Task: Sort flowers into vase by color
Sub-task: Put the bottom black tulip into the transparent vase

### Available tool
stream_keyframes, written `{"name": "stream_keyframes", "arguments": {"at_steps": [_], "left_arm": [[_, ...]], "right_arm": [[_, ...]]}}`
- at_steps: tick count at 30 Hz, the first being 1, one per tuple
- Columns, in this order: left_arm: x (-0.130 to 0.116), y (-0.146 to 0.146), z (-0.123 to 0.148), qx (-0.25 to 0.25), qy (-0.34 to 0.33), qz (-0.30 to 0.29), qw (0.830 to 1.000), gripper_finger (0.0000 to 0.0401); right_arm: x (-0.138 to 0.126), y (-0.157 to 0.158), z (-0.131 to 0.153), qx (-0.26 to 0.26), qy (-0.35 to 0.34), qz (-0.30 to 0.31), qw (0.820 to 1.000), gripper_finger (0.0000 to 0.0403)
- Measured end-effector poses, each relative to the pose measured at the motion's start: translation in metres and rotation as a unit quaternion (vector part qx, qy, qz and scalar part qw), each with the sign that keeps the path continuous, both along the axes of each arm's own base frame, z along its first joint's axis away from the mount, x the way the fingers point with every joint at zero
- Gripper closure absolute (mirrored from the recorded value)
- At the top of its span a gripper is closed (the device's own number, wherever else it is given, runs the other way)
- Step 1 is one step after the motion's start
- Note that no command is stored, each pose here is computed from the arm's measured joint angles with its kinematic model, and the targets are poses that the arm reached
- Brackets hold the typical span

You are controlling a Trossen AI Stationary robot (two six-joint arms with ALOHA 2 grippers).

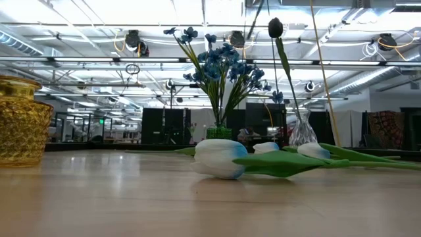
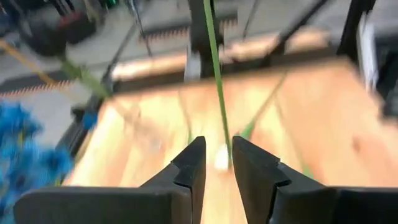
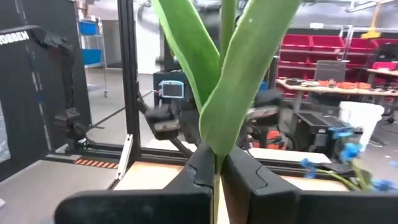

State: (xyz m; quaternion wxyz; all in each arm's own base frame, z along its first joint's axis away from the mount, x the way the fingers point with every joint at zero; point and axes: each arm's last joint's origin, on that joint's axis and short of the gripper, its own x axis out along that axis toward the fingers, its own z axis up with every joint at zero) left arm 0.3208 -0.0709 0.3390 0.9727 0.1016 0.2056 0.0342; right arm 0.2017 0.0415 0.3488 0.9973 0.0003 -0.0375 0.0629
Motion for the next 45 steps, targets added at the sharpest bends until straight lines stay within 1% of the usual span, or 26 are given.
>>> {"name": "stream_keyframes", "arguments": {"at_steps": [2,4,7,9,12,16,18,21,23,26,31,33,36,40,45], "left_arm": [[-0.005,0.000,-0.006,0.012,0.042,0.008,0.999,0.0314],[-0.010,0.002,-0.014,0.015,0.083,0.018,0.996,0.0313],[-0.013,0.003,-0.031,-0.009,0.135,0.043,0.990,0.0313],[-0.018,0.004,-0.049,-0.006,0.182,0.052,0.982,0.0313],[-0.023,0.005,-0.070,0.003,0.204,0.055,0.977,0.0313],[-0.032,0.011,-0.095,0.038,0.236,0.087,0.967,0.0313],[-0.034,0.016,-0.105,0.053,0.239,0.099,0.965,0.0313],[-0.035,0.026,-0.120,0.078,0.243,0.096,0.962,0.0313],[-0.035,0.034,-0.128,0.086,0.232,0.097,0.964,0.0313],[-0.034,0.046,-0.137,0.078,0.215,0.105,0.968,0.0313],[-0.032,0.059,-0.140,0.064,0.199,0.114,0.971,0.0313],[-0.032,0.063,-0.141,0.066,0.198,0.116,0.971,0.0313],[-0.033,0.069,-0.144,0.071,0.204,0.117,0.969,0.0313],[-0.037,0.073,-0.152,0.057,0.207,0.116,0.970,0.0313],[-0.040,0.074,-0.160,0.048,0.207,0.110,0.971,0.0313]], "right_arm": [[-0.009,-0.003,0.004,0.000,0.002,-0.024,1.000,0.0398],[-0.017,-0.007,0.002,-0.003,0.025,-0.057,0.998,0.0395],[-0.034,-0.014,0.003,-0.005,0.044,-0.109,0.993,0.0395],[-0.045,-0.018,0.006,0.001,0.041,-0.138,0.990,0.0395],[-0.061,-0.023,0.008,0.013,0.039,-0.174,0.984,0.0395],[-0.077,-0.028,0.004,0.028,0.063,-0.201,0.977,0.0395],[-0.083,-0.031,-0.001,0.035,0.084,-0.232,0.969,0.0395],[-0.090,-0.037,-0.008,0.040,0.105,-0.301,0.947,0.0395],[-0.092,-0.040,-0.010,0.041,0.110,-0.339,0.934,0.0395],[-0.093,-0.045,-0.010,0.046,0.106,-0.362,0.925,0.0395],[-0.092,-0.053,-0.009,0.050,0.103,-0.396,0.911,0.0395],[-0.092,-0.056,-0.010,0.051,0.103,-0.407,0.906,0.0395],[-0.088,-0.060,-0.015,0.060,0.102,-0.408,0.905,0.0395],[-0.081,-0.063,-0.027,0.067,0.101,-0.398,0.909,0.0394],[-0.078,-0.068,-0.036,0.070,0.106,-0.413,0.902,0.0394]]}}
